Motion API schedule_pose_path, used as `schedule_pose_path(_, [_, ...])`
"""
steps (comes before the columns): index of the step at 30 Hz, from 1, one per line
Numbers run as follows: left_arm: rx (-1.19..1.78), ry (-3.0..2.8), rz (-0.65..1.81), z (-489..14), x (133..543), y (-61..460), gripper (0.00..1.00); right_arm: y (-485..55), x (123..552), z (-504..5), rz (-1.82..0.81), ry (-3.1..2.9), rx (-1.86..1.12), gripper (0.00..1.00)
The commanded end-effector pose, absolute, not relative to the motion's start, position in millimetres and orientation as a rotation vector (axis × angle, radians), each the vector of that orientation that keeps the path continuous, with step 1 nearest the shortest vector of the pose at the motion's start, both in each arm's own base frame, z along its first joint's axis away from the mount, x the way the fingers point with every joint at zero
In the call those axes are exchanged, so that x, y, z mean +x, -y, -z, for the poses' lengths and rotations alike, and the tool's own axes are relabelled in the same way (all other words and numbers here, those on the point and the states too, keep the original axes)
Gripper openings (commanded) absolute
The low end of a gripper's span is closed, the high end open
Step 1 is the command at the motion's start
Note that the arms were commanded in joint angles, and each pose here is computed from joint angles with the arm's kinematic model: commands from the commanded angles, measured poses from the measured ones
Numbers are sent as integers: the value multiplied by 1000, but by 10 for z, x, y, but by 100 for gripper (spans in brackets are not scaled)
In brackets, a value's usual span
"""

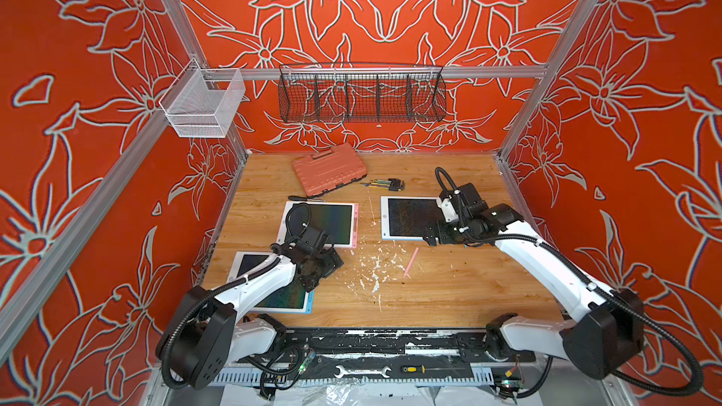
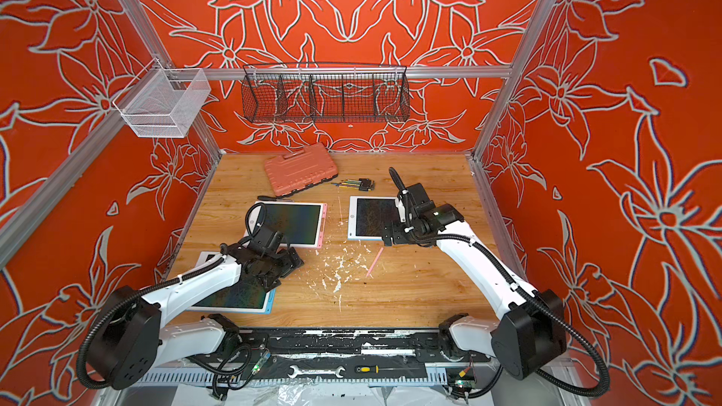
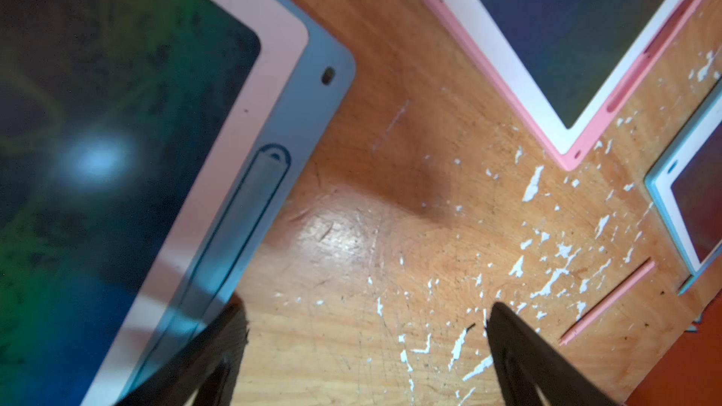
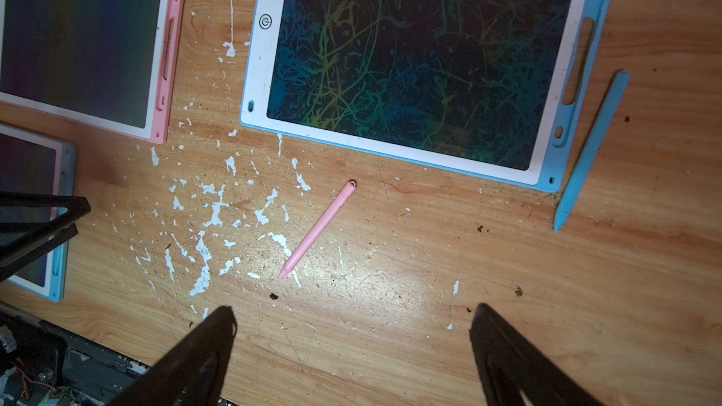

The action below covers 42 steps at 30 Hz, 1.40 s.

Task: Place the stylus back onto the writing tablet
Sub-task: Move the writing tablet to the corner of the board.

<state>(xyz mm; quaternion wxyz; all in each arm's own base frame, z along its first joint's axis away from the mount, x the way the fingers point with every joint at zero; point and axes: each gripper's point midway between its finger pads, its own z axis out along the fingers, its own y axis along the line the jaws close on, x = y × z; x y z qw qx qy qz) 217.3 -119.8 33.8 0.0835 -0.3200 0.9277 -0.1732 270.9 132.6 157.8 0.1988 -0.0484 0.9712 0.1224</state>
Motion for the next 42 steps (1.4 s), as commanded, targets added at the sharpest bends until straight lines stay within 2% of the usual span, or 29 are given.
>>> schedule_pose_path(1, [-1014,-2895,248,-20,1746,857,96,-1283,2663,-1574,-332,-2726,-124,96])
schedule_pose_path(8, [-979,-2910,294,-101,1797,935,96,-1294,2661,-1573,-343,-2725,-127,96])
schedule_pose_path(17, [-837,-2881,394,-522,1957,1147,98,-1302,2665,-1542,-339,-2738,-135,97])
schedule_pose_path(32, [-509,-2890,528,-965,2242,1885,100,-1248,2711,-1452,-270,-2788,-115,97])
schedule_pose_path(42, [-367,-2934,539,-992,2495,2340,99,-1228,2912,-1438,-199,-2807,-98,97])
